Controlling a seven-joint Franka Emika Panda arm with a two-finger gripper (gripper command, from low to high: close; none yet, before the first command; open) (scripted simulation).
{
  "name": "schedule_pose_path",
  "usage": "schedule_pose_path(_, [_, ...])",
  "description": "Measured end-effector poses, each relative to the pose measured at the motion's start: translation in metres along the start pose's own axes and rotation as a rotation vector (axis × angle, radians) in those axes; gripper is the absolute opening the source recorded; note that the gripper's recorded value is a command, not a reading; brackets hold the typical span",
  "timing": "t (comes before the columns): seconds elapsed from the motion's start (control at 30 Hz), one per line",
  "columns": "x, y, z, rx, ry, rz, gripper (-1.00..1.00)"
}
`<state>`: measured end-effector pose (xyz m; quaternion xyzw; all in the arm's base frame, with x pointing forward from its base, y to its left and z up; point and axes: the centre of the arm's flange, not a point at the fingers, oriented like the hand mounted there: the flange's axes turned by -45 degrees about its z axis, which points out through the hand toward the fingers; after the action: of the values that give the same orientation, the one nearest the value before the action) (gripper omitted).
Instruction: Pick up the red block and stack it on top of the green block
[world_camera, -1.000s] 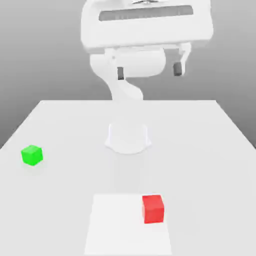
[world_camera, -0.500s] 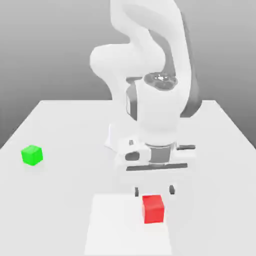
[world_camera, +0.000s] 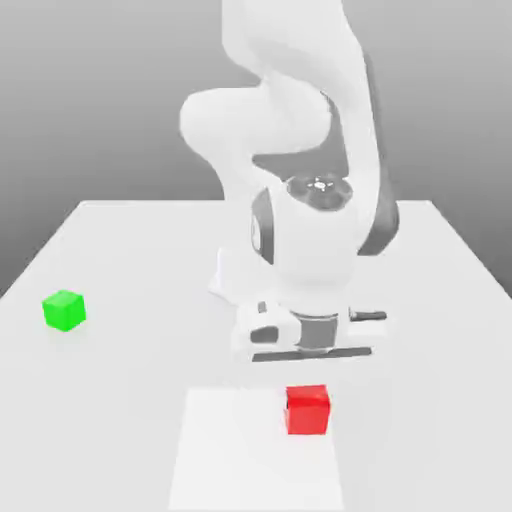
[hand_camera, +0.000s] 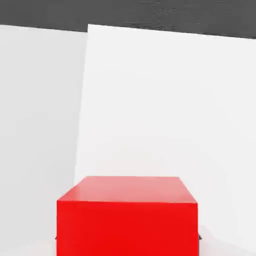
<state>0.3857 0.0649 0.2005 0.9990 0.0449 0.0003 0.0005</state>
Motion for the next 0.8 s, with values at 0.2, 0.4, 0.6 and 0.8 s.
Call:
schedule_pose_path(0.2, [0.0,0.085,-0.053,-0.029,0.036,0.062,-1.0])
schedule_pose_path(0.4, [-0.029,0.178,-0.093,-0.059,0.059,0.13,-1.0])
schedule_pose_path(0.6, [-0.087,0.263,-0.115,-0.075,0.063,0.217,-1.0])
schedule_pose_path(0.8, [-0.163,0.328,-0.113,-0.07,0.05,0.306,-1.0])
